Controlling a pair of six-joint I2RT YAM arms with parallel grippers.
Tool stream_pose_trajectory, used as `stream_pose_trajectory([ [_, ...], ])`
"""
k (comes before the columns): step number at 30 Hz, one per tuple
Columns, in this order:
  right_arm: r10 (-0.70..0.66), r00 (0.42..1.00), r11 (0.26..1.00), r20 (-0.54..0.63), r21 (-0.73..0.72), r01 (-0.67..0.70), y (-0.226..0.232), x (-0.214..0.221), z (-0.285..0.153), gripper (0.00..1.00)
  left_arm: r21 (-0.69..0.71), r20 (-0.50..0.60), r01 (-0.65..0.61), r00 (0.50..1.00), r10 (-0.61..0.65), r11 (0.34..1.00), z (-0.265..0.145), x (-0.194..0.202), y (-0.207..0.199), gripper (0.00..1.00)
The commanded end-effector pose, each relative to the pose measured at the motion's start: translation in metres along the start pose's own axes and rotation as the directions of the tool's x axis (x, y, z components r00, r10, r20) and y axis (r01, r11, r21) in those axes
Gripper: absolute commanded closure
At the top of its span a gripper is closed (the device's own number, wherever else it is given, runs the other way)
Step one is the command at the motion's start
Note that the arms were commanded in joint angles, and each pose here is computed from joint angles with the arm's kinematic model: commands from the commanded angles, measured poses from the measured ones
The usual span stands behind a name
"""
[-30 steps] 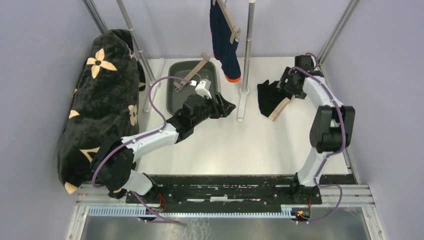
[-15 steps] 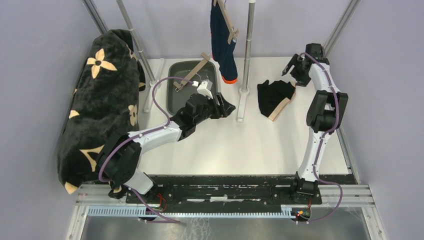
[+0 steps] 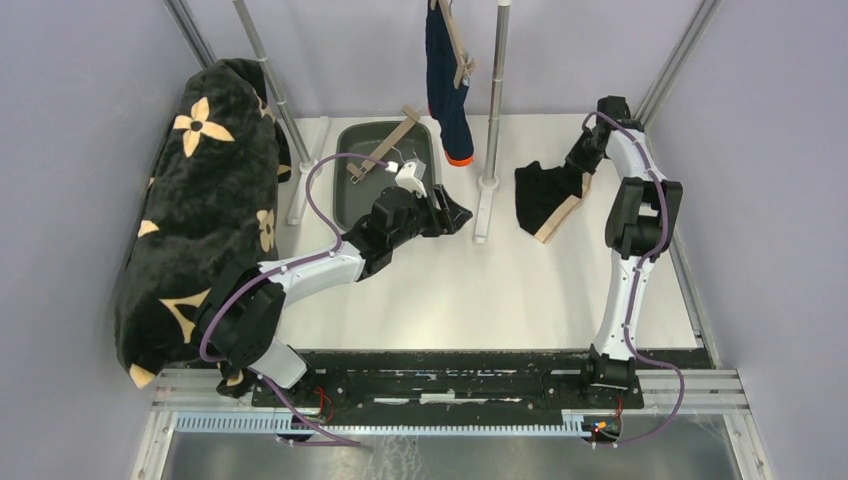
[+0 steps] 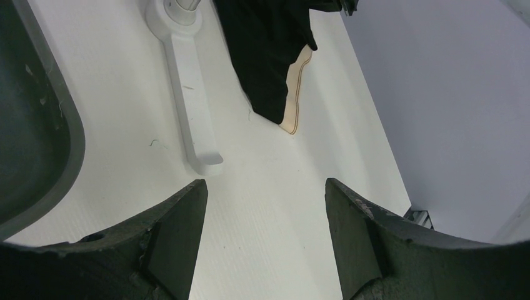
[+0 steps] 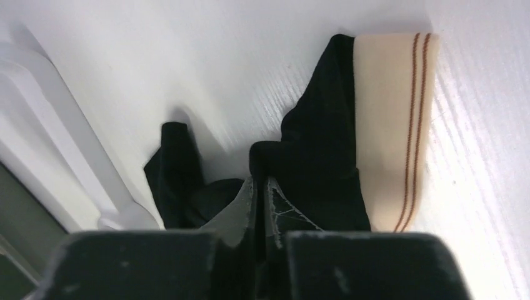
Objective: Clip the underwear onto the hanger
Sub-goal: Adjust the underwear at the center of the board.
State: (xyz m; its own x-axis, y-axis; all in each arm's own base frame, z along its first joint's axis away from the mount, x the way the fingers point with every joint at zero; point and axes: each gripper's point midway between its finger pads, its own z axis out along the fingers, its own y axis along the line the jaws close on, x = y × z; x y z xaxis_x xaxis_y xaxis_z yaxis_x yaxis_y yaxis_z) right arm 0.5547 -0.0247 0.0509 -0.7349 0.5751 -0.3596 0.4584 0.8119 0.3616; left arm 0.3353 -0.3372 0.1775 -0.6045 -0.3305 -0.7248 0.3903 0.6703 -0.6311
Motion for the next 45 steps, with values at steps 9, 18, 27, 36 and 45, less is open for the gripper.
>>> stream_pose_trajectory([
  [9, -0.023, 0.914, 0.98, 0.406, -0.171, 0.1, 0.059, -0.054, -0.14, 1.0, 0.076, 0.082, -0.02, 0.996, 0.014, 0.997, -0.003, -0.031, -0.025, 0.25],
  [18, -0.06, 0.861, 0.973, 0.505, -0.164, 0.165, 0.065, -0.009, -0.217, 1.0, 0.088, 0.115, -0.026, 0.993, 0.016, 0.996, -0.024, -0.039, -0.03, 0.25],
  [27, -0.071, 0.825, 0.967, 0.561, -0.164, 0.194, 0.056, 0.036, -0.277, 1.0, 0.085, 0.148, -0.033, 0.989, 0.02, 0.996, -0.042, -0.047, -0.033, 0.25],
  [36, -0.067, 0.837, 0.998, 0.544, 0.023, 0.065, 0.015, 0.038, -0.283, 1.0, 0.078, 0.152, -0.04, 0.988, 0.027, 0.996, -0.043, -0.049, -0.032, 0.25],
  [45, -0.117, 0.728, 0.962, 0.675, 0.258, -0.085, -0.031, 0.031, -0.34, 1.0, 0.084, 0.153, -0.039, 0.988, 0.026, 0.996, -0.043, -0.049, -0.033, 0.25],
])
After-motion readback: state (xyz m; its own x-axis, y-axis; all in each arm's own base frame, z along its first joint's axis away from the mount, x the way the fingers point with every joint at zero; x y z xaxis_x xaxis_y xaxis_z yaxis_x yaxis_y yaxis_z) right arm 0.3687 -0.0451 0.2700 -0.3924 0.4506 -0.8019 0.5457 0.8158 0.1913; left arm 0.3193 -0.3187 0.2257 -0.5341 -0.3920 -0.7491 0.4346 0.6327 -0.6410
